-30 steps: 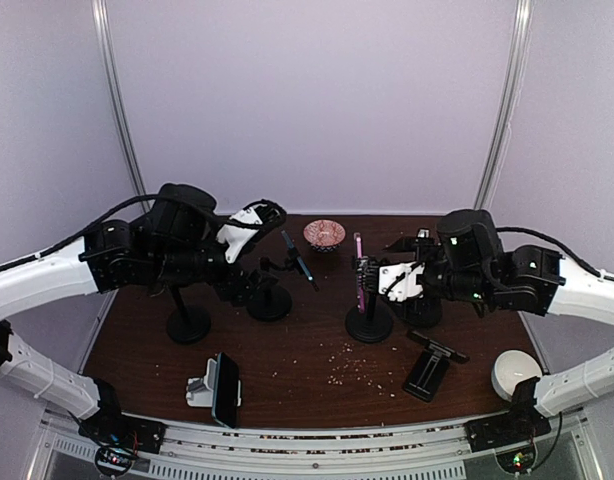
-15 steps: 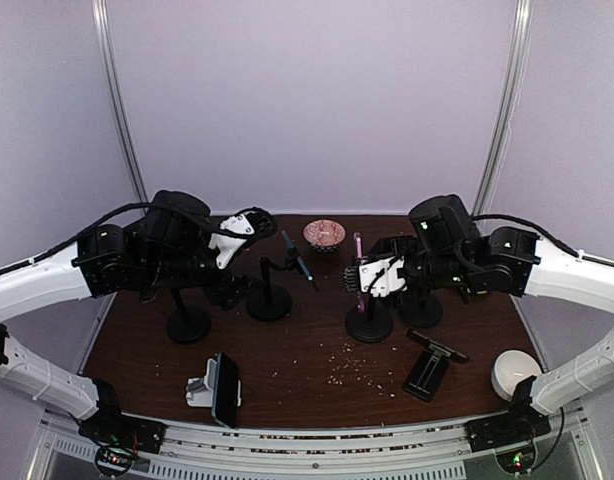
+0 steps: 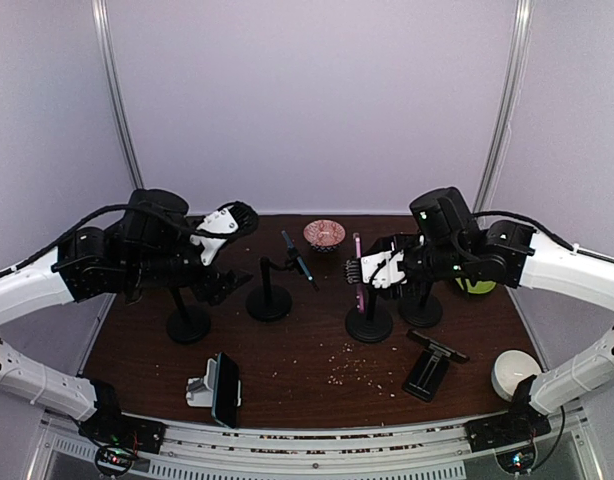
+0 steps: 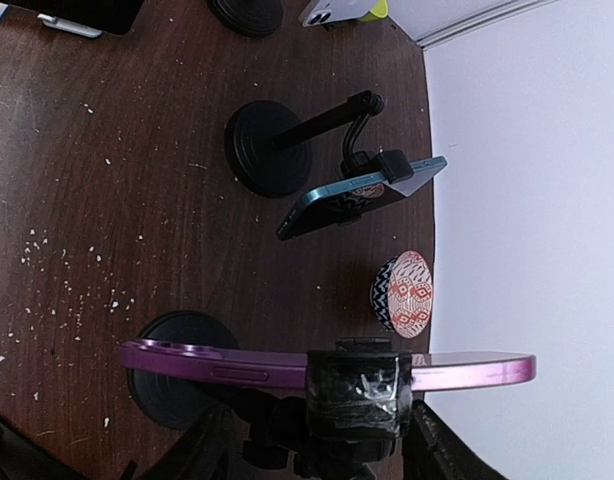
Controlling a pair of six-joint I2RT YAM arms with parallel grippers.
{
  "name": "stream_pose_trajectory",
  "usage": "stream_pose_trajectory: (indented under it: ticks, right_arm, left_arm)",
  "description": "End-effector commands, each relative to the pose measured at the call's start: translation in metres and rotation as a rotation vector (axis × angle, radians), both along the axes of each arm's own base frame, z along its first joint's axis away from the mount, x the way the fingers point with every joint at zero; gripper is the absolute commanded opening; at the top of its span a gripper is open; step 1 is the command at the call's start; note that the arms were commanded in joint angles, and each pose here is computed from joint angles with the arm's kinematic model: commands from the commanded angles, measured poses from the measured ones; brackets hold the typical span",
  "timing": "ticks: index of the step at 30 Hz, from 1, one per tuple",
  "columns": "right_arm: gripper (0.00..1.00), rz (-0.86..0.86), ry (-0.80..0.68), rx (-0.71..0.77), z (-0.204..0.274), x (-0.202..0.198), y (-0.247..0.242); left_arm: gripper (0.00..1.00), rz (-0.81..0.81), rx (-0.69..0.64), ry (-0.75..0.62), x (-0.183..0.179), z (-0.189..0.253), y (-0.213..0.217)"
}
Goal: Remove the phone from the phone stand
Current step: Pick up the phone stand with the phone from the center of the board.
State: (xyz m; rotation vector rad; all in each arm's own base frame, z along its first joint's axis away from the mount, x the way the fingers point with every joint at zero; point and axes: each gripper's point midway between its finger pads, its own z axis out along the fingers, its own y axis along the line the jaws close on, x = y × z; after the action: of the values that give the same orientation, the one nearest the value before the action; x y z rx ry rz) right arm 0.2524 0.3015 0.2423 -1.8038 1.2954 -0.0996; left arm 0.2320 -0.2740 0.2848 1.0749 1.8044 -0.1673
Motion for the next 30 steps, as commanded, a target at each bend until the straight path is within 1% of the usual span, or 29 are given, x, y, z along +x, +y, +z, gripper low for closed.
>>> stream_pose_trajectory:
  ticks: [1, 5, 12, 18, 24, 28, 30]
  right_arm:
    - [0.56, 0.022, 0.034, 0.03, 0.002, 0.0, 0.008]
    - [0.55, 0.013, 0.029, 0.028, 0.001, 0.003, 0.009]
    - [0.55, -0.023, -0.025, -0.008, -0.004, 0.018, 0.006]
    - [0.53, -0.022, -0.044, 0.001, -0.002, 0.025, 0.012]
    - [0.47, -0.029, -0.05, -0.011, -0.005, 0.03, 0.014]
    - [0.39, -0.029, -0.061, -0.006, -0.002, 0.031, 0.014]
    - [0.32, -0.028, -0.069, -0.005, 0.0, 0.031, 0.014]
  left_arm:
    - [0.77, 0.001, -0.025, -0.03, 0.003, 0.006, -0.003]
    - [0.77, -0.003, -0.027, -0.024, 0.003, 0.004, -0.004]
    - [0.76, -0.012, -0.044, -0.01, 0.002, 0.003, -0.008]
    - [0.76, -0.007, -0.049, -0.02, 0.003, 0.006, -0.007]
    - [0.76, -0.006, -0.041, -0.02, 0.003, 0.004, -0.007]
    - [0.76, -0.003, -0.039, -0.021, 0.003, 0.003, -0.006]
    - [0.76, -0.004, -0.04, -0.021, 0.003, 0.003, -0.007]
